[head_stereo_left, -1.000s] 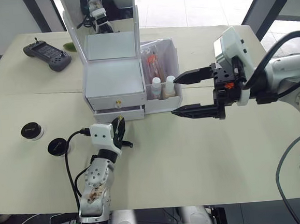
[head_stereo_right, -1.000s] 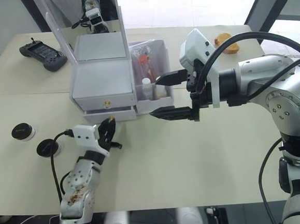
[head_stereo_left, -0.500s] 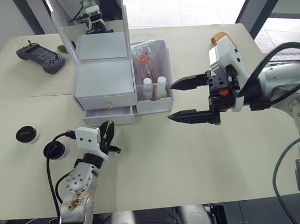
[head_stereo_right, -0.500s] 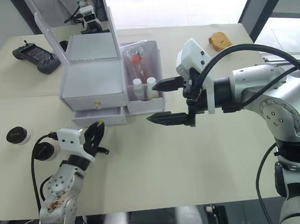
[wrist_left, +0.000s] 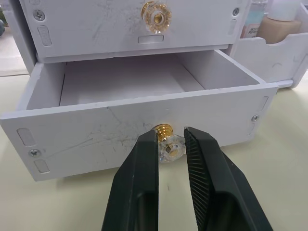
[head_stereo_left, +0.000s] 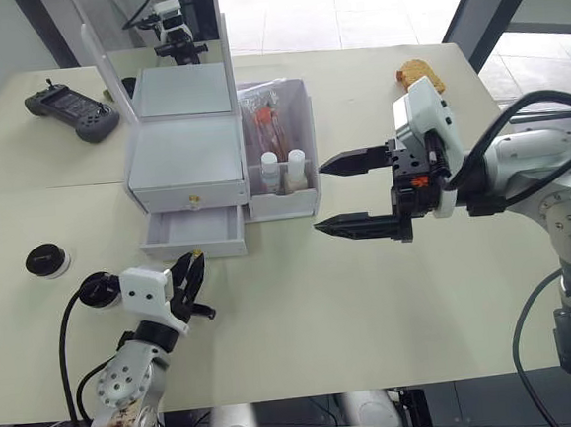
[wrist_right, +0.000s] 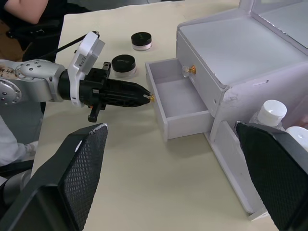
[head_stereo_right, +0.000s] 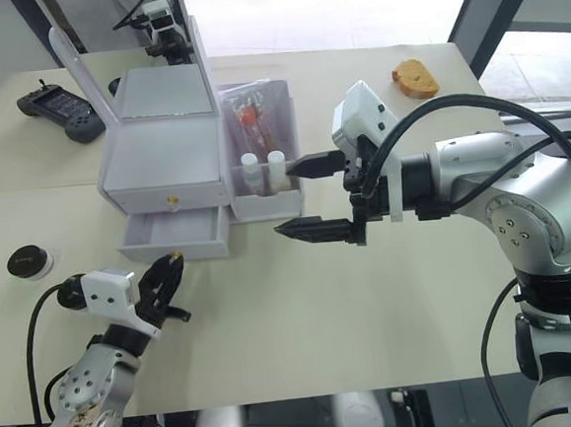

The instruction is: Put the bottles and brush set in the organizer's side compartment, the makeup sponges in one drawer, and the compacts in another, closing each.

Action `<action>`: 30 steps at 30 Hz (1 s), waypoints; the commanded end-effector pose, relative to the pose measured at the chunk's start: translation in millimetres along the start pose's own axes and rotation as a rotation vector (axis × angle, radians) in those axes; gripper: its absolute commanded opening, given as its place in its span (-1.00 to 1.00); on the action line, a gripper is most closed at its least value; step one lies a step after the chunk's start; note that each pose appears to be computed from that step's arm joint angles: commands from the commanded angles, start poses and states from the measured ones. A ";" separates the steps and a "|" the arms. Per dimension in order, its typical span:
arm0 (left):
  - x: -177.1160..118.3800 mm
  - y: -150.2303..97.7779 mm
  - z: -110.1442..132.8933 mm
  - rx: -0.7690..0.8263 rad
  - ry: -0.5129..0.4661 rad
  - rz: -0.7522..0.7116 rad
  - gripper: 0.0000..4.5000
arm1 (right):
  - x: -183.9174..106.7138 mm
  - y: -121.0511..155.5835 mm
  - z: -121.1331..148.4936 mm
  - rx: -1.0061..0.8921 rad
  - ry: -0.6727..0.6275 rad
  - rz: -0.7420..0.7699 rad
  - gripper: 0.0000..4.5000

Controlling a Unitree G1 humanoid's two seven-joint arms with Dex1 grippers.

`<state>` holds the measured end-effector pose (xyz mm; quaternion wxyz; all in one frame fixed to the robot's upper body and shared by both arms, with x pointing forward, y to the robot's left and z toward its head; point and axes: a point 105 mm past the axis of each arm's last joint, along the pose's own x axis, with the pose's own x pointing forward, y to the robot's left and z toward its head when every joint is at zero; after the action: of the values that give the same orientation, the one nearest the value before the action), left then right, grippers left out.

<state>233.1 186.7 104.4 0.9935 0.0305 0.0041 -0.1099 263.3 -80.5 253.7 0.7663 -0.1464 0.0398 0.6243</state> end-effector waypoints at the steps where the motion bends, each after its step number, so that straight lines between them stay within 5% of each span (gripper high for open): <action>1: -13.3 4.3 15.5 0.033 -0.038 0.038 -0.77 | -1.7 0.8 8.3 -0.045 -0.029 0.001 1.00; 13: -29.1 -11.4 4.7 0.009 0.010 0.037 -0.77 | 0.2 -2.6 8.2 -0.057 -0.034 0.014 1.00; 22: -45.0 -17.8 15.9 -0.040 -0.003 -0.154 0.44 | -1.0 -5.0 7.1 -0.062 -0.035 0.022 1.00; 26: -57.1 6.5 35.1 0.022 -0.013 -0.207 0.96 | -11.2 -11.6 4.0 -0.060 -0.029 0.009 1.00; 30: -49.6 58.2 51.3 0.234 -0.030 -0.147 0.99 | -53.8 -27.3 -1.2 -0.040 -0.052 -0.063 1.00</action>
<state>195.2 234.1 150.8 0.9728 0.1218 -0.0074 -0.1969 278.1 -116.1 254.7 0.7724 -0.1340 0.0342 0.6198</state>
